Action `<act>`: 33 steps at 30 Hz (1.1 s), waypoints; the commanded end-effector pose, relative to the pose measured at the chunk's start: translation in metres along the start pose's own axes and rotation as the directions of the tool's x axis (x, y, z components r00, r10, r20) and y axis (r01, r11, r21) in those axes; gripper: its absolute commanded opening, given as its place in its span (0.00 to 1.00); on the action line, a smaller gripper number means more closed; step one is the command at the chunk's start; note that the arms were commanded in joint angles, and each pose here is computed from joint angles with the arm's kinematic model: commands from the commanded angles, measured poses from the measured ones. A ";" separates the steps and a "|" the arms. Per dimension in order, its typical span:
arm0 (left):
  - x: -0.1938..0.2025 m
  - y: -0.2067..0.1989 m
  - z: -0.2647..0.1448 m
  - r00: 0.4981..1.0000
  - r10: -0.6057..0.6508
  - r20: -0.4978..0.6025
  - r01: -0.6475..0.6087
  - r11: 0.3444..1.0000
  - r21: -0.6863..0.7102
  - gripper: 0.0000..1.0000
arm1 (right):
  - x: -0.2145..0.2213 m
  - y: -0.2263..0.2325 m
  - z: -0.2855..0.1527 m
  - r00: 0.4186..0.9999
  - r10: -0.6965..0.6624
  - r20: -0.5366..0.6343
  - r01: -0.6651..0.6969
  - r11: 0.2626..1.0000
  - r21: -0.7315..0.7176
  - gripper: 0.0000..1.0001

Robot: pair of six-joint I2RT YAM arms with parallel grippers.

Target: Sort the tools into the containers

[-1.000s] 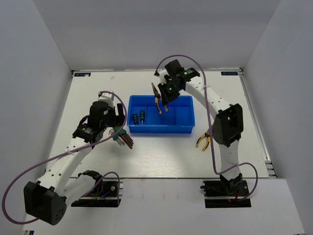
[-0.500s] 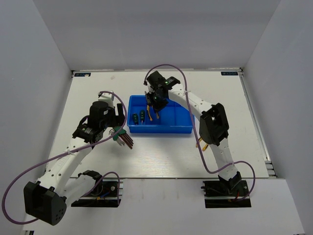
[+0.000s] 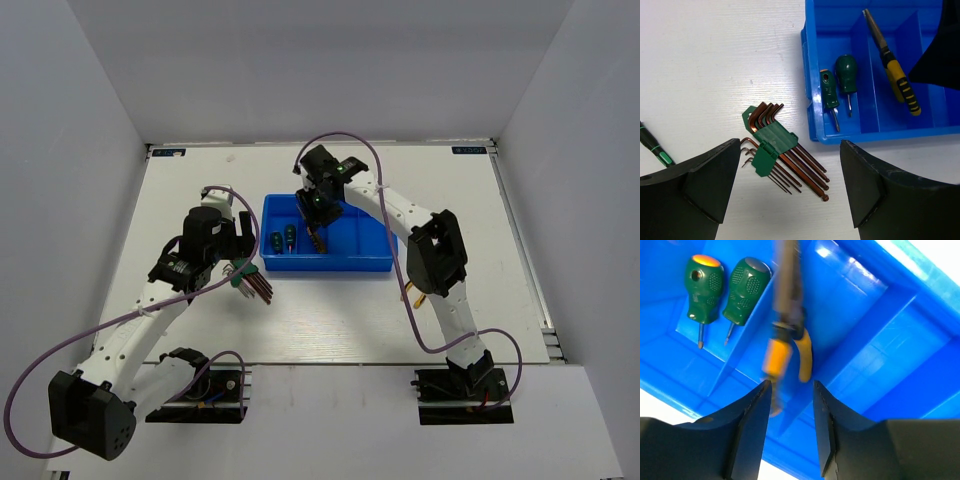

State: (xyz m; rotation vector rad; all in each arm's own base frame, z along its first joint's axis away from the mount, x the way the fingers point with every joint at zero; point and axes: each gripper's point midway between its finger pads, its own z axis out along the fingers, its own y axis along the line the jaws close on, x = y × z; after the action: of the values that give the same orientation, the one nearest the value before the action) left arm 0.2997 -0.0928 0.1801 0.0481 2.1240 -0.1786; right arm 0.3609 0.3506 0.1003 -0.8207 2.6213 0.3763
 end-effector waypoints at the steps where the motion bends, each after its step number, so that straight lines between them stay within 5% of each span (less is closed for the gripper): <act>1: -0.007 0.002 -0.004 0.999 -0.001 0.038 0.001 1.000 -0.005 0.90 | -0.016 0.011 -0.013 0.998 -0.020 0.057 0.023 0.998 -0.050 0.46; 3: -0.007 0.002 -0.004 0.999 -0.001 0.038 0.001 1.000 -0.005 0.90 | -0.019 0.013 -0.021 0.997 -0.032 0.072 0.036 0.998 -0.054 0.44; 5: -0.007 0.002 -0.004 0.999 -0.001 0.038 0.001 1.000 -0.005 0.90 | -0.025 0.015 -0.037 0.994 -0.034 0.101 0.041 0.997 -0.068 0.00; 10: -0.007 0.002 -0.004 0.999 -0.001 0.038 0.001 1.000 -0.005 0.86 | -0.013 0.010 -0.088 0.958 -0.192 0.213 0.211 0.975 -0.067 0.00; 12: -0.010 0.002 -0.006 0.999 0.007 0.048 -0.007 1.000 -0.003 0.83 | -0.002 -0.007 -0.114 0.916 -0.241 0.321 0.251 0.968 0.009 0.00; 13: -0.009 0.001 -0.006 0.999 0.007 0.047 -0.007 1.000 0.006 0.83 | 0.009 -0.017 -0.110 0.880 -0.347 0.323 0.350 0.935 0.051 0.00; 17: -0.005 0.000 -0.005 0.999 0.008 0.036 -0.009 1.000 0.013 0.83 | 0.040 -0.072 -0.165 0.811 -0.465 0.354 0.390 0.882 0.265 0.01; 19: -0.004 -0.002 -0.005 0.999 0.008 0.034 -0.009 1.000 0.022 0.83 | 0.072 -0.106 -0.175 0.830 -0.473 0.297 0.362 0.860 0.359 0.17; 20: -0.004 -0.002 -0.005 0.999 0.008 0.034 -0.009 1.000 0.022 0.83 | 0.081 -0.121 -0.180 0.844 -0.468 0.262 0.337 0.843 0.419 0.38; 23: -0.004 -0.005 -0.006 1.000 0.009 0.030 -0.010 0.999 0.041 0.85 | 0.124 -0.151 -0.191 0.907 -0.357 0.222 0.209 0.842 0.497 0.42; 24: -0.004 -0.005 -0.006 1.000 0.009 0.030 -0.010 0.999 0.042 0.85 | 0.141 -0.154 -0.189 0.930 -0.316 0.189 0.187 0.847 0.497 0.18; 26: -0.006 -0.007 -0.005 0.999 0.007 0.037 -0.009 0.999 0.052 0.85 | 0.182 -0.162 -0.186 0.978 -0.150 0.141 0.063 0.870 0.489 0.00; 32: -0.005 -0.011 -0.006 0.999 0.007 0.033 -0.010 0.997 0.072 0.85 | 0.256 -0.157 -0.164 0.979 0.187 -0.081 -0.134 0.891 0.433 0.07; 33: -0.005 -0.011 -0.006 0.999 0.007 0.033 -0.010 0.997 0.072 0.85 | 0.260 -0.154 -0.162 0.972 0.216 -0.096 -0.158 0.896 0.414 0.28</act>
State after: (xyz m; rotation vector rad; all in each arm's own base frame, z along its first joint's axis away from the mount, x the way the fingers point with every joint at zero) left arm 0.2962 -0.0993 0.1793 0.0819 2.1215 -0.2218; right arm 0.2419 0.0559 0.1307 -0.6282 2.5762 -0.1817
